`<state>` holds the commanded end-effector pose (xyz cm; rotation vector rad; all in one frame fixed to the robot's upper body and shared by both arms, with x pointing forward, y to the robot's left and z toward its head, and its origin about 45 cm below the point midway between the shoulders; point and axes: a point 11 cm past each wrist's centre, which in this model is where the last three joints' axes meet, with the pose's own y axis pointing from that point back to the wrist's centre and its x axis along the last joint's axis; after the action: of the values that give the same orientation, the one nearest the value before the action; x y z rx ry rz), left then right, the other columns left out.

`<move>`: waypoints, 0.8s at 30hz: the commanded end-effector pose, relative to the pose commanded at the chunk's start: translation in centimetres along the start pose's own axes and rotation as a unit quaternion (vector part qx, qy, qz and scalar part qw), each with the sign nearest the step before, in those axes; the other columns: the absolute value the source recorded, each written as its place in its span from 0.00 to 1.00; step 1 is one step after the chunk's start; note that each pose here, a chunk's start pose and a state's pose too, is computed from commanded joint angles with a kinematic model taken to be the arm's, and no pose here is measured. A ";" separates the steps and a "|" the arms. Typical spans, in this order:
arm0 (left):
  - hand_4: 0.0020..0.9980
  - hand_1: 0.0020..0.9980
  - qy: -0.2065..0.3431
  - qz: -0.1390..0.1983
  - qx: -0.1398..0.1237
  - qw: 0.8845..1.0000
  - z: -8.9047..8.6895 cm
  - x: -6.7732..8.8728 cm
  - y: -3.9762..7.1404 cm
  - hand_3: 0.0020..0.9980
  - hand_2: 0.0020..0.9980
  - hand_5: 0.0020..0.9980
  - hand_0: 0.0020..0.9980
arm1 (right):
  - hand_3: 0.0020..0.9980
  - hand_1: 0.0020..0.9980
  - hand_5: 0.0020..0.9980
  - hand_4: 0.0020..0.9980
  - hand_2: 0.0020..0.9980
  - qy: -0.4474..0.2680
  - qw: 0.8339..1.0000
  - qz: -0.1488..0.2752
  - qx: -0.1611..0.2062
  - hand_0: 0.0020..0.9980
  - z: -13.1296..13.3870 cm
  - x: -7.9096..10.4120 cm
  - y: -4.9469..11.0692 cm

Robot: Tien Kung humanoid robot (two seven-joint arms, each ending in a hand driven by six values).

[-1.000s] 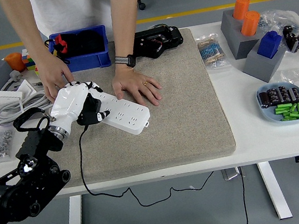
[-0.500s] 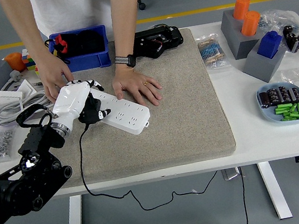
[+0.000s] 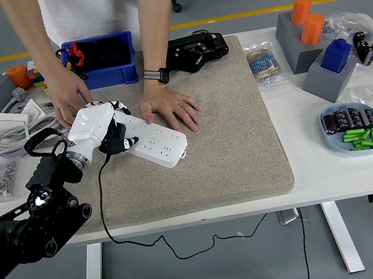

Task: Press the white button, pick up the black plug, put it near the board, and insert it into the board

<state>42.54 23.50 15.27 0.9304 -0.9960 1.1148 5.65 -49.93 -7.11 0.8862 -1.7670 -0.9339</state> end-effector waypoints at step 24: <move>0.91 0.65 0.026 0.023 -0.031 0.999 2.3 1.7 0.5 0.61 0.64 0.24 0.83 | 0.60 0.61 0.33 0.64 0.62 -0.005 1.000 0.000 -0.002 0.70 0.4 0.0 0.0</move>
<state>41.94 21.85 17.62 0.8291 -1.0078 1.1343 5.29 -49.81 -7.22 0.8800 -1.7729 -0.9437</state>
